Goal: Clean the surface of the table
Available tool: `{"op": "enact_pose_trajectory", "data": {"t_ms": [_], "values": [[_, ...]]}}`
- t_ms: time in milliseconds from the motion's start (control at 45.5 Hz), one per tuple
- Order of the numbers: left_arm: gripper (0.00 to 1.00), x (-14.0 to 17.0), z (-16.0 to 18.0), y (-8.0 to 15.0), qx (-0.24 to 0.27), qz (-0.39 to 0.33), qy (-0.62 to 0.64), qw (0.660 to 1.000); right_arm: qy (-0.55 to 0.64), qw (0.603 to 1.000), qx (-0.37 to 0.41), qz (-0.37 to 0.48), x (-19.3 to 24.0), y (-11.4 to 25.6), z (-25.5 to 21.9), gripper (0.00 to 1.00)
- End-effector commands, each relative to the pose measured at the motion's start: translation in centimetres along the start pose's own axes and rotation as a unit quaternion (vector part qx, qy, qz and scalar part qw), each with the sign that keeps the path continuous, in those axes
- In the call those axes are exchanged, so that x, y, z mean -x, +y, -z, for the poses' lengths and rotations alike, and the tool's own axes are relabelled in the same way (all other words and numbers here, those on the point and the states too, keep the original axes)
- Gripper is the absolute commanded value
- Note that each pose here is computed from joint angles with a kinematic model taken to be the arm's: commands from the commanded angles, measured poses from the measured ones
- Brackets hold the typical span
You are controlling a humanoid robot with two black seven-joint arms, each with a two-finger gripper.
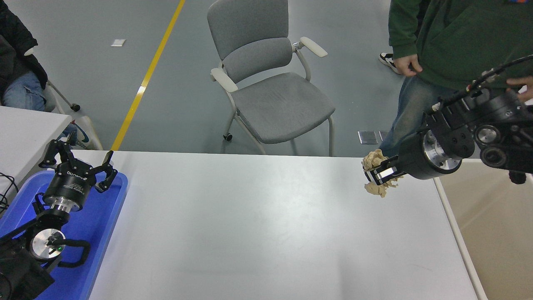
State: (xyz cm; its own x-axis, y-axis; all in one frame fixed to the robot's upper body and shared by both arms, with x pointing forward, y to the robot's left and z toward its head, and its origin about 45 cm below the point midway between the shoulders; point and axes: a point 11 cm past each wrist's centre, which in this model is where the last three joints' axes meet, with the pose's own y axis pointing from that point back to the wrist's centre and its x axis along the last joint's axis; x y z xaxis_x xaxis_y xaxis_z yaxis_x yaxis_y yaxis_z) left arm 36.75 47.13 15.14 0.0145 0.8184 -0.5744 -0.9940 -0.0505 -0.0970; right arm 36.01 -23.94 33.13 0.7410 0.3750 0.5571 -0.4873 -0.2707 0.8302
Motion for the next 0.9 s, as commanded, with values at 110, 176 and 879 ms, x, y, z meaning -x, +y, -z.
{"op": "enact_pose_trajectory", "data": {"t_ms": [110, 176, 879], "values": [[1.0, 0.0, 0.0, 0.0, 0.0, 0.0, 0.0, 1.0, -0.061, 0.996, 0.056, -0.028, 1.1, 1.5, -6.4, 0.0], [1.0, 0.0, 0.0, 0.0, 0.0, 0.0, 0.0, 1.0, -0.077, 0.994, 0.065, -0.03, 1.7, 1.9, -7.6, 0.0], [1.0, 0.0, 0.0, 0.0, 0.0, 0.0, 0.0, 1.0, -0.214, 0.959, 0.174, -0.063, 10.2, 6.3, -21.7, 0.0]]}}
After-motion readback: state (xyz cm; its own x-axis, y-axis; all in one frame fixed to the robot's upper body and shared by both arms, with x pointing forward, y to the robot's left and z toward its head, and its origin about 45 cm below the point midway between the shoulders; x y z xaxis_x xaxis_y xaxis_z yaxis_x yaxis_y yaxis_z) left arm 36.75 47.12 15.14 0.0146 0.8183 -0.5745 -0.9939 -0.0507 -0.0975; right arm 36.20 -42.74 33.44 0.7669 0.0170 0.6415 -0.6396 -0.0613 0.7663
